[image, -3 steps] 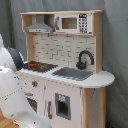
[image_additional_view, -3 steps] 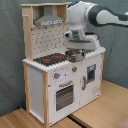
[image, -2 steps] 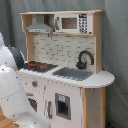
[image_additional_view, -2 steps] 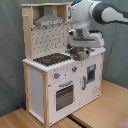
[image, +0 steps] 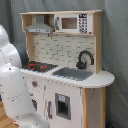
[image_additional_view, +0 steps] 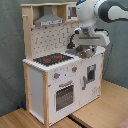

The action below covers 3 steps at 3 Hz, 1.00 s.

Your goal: Play with the kitchen

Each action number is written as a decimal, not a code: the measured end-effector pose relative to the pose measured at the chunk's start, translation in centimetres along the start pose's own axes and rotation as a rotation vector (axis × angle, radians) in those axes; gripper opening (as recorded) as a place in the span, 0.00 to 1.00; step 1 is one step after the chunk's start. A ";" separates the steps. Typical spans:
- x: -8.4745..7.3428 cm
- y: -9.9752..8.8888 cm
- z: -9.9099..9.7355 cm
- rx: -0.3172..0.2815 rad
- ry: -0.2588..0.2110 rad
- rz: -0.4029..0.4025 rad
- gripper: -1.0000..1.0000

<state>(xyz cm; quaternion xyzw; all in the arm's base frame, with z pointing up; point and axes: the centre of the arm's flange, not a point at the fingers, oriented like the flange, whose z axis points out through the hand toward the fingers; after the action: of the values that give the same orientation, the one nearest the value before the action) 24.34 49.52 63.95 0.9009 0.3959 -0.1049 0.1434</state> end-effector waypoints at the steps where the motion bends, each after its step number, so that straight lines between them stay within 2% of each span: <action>1: -1.0 1.5 0.9 -0.010 -0.015 0.026 0.00; 3: -2.5 4.4 3.1 -0.020 -0.030 0.079 0.00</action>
<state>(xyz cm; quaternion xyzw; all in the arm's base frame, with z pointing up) 25.74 43.87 62.55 0.9127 0.3591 -0.1086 0.1622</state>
